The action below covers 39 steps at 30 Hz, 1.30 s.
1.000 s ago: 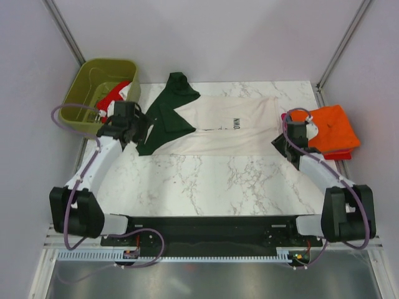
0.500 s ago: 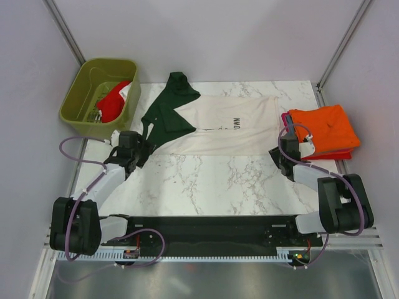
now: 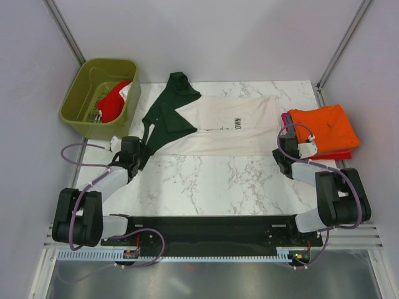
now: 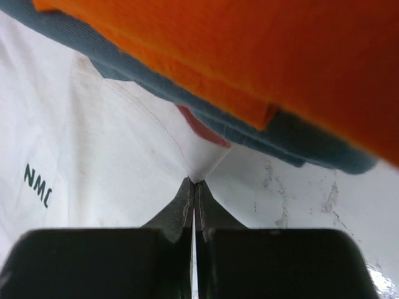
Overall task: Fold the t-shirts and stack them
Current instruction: Fold the tshirt
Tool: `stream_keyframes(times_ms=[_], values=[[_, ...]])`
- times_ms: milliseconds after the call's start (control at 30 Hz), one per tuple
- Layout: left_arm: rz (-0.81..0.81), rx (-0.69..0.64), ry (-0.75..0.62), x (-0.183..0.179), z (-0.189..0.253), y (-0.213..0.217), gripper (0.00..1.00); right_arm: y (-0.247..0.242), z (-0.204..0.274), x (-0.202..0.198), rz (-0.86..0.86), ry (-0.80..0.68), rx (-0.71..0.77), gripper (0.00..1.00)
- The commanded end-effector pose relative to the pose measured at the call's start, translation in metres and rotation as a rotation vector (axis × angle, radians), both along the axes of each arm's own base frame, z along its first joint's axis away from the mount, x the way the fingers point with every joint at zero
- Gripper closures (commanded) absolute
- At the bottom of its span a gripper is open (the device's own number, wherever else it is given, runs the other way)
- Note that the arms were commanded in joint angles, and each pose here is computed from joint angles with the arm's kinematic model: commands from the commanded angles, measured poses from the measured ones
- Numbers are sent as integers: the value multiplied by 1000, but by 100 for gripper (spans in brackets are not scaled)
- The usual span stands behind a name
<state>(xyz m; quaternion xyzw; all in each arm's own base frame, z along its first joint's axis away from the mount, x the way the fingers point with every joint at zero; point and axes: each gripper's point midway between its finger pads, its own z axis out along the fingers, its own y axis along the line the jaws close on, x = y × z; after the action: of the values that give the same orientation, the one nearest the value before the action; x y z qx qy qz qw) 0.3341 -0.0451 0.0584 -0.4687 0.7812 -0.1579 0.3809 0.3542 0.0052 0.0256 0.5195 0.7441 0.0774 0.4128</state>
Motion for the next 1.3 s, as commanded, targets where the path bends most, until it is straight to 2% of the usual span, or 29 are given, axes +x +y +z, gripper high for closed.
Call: stream_keyframes(times_ms=[0, 200, 433, 467, 500, 567, 767, 900, 1067, 1267], values=[[73, -5, -49, 15, -2, 10, 35, -14, 12, -2, -18, -25, -62, 100], [77, -30, -46, 27, -14, 7, 46, -5, 9, 0, 34, -22, -42, 100], [159, 11, -29, 32, -28, 23, 50, -3, 8, 0, 46, -25, -34, 100], [168, 13, -27, 33, -28, 25, 55, -4, 9, 0, 43, -28, -35, 100], [182, 17, -24, 34, -30, 29, 74, -3, 9, 0, 46, -29, -34, 100], [194, 24, -11, 35, -31, 34, 98, -5, 11, -2, 40, -28, -38, 100], [232, 85, 36, 27, -20, 54, 98, -13, 16, -6, 24, -17, -48, 100], [232, 106, -11, 25, 7, 58, 98, -19, 34, -4, 17, -25, -49, 100], [205, 83, 67, 5, -2, 52, 98, -18, 42, -11, 25, -21, -46, 100], [163, 33, 137, -18, -19, 40, 98, -12, 30, -35, 58, 42, -28, 100]])
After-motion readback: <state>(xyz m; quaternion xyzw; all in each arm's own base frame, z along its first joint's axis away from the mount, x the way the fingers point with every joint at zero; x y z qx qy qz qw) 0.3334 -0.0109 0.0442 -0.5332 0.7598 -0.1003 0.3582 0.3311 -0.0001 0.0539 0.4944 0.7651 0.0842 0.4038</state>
